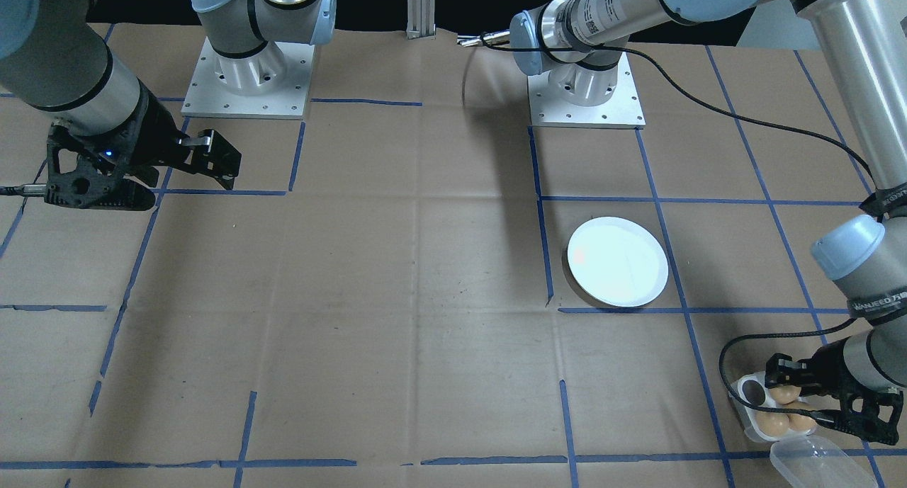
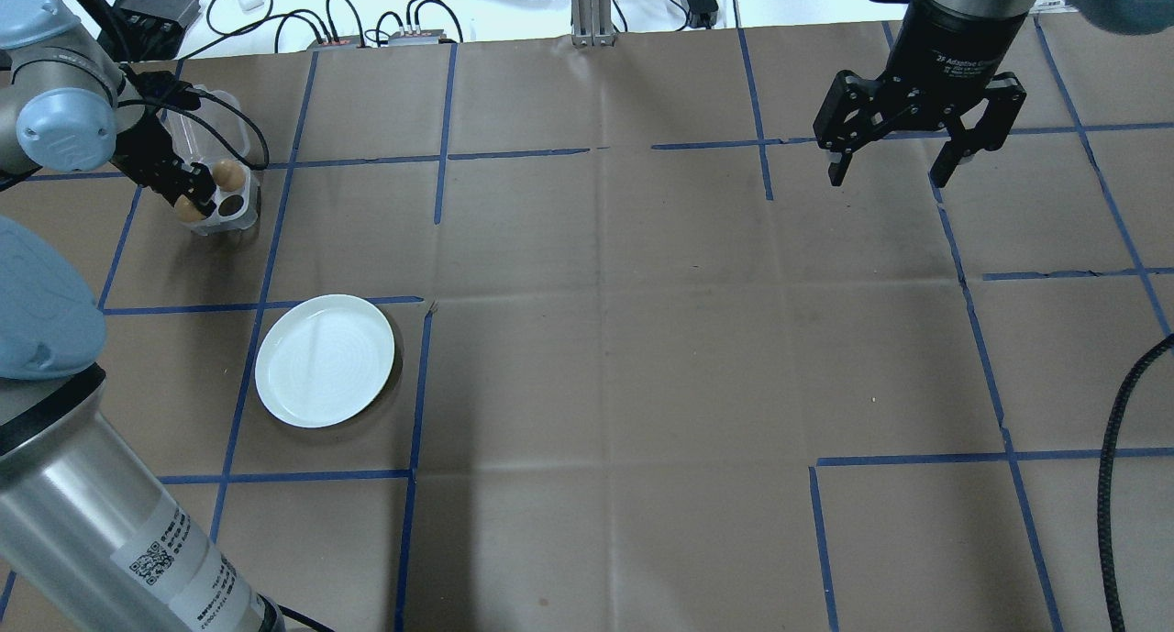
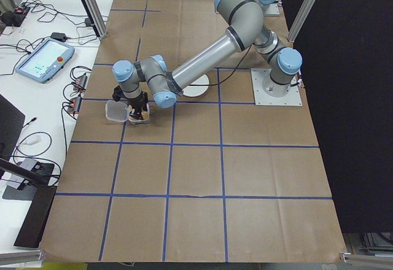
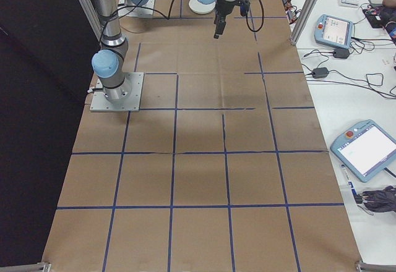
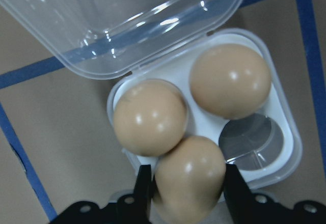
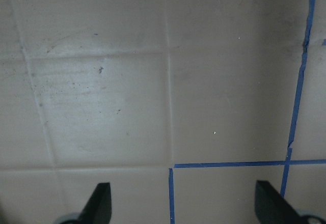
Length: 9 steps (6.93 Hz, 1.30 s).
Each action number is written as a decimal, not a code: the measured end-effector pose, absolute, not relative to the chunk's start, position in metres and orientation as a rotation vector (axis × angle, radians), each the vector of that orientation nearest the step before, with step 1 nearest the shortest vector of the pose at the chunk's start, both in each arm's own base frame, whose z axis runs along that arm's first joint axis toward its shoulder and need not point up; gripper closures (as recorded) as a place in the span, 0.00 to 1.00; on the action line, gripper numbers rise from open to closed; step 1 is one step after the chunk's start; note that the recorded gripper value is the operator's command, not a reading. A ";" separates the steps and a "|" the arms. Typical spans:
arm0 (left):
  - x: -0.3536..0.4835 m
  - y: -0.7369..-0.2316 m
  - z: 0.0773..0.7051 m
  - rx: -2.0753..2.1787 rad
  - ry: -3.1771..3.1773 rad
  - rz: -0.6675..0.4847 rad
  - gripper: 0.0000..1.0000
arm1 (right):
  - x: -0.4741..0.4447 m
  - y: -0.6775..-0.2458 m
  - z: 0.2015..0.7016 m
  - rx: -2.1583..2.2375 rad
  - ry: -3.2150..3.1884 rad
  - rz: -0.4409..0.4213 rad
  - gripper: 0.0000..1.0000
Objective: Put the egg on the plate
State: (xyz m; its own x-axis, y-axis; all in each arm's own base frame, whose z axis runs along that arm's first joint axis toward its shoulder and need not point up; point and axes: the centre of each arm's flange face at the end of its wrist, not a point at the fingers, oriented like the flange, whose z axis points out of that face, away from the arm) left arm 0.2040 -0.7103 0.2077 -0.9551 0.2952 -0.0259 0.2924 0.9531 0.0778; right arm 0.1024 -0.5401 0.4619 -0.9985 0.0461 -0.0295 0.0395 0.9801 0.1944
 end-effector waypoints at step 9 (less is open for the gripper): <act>0.087 -0.605 0.273 0.431 3.172 0.309 0.88 | 0.102 -0.540 0.462 0.067 3.093 0.303 0.00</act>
